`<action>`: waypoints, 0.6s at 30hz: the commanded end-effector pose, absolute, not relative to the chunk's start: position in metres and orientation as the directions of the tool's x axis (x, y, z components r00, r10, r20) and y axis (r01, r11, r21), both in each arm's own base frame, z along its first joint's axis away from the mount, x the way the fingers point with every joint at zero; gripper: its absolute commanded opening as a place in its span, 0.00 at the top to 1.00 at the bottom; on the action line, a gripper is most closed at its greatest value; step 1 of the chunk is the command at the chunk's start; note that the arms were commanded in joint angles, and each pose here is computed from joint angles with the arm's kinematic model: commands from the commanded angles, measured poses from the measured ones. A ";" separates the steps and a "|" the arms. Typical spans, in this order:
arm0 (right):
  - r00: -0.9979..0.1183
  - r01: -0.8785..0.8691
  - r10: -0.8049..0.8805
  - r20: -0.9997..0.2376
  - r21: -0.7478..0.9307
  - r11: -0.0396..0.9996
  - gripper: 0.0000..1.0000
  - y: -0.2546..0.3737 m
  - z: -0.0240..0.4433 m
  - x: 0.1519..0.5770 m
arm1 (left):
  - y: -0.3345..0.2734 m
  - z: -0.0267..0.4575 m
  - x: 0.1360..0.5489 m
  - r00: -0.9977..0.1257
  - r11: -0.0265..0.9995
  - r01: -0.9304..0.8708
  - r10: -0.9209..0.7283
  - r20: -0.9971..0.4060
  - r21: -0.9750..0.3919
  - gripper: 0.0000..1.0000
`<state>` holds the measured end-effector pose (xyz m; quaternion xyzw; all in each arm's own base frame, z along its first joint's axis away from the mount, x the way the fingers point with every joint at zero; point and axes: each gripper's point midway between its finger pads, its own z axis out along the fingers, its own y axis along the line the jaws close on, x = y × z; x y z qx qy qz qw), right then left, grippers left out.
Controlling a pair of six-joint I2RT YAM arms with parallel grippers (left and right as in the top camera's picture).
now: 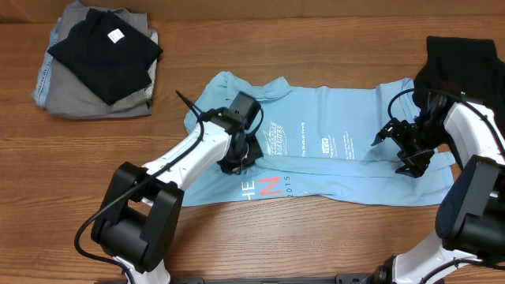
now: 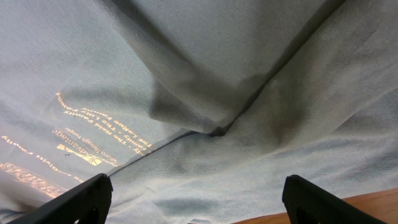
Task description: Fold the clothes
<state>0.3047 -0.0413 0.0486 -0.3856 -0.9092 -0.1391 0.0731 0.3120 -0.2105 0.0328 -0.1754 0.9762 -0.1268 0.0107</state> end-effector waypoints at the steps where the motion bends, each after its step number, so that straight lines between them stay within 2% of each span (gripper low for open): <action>1: -0.702 0.712 0.681 0.206 0.206 0.671 0.08 -0.044 0.056 0.312 | -0.219 0.045 0.337 -0.945 0.915 -0.291 -0.321 -0.068 -0.280 0.96; 10: -0.701 0.713 0.682 0.208 0.204 0.671 0.08 -0.044 0.056 0.311 | -0.217 0.050 0.363 -0.923 0.914 -0.279 -0.340 -0.183 -0.294 0.96; 18: -0.700 0.714 0.681 0.216 0.200 0.671 0.08 -0.043 0.056 0.309 | -0.222 0.065 0.400 -0.879 0.921 -0.209 -0.325 -0.350 -0.329 0.96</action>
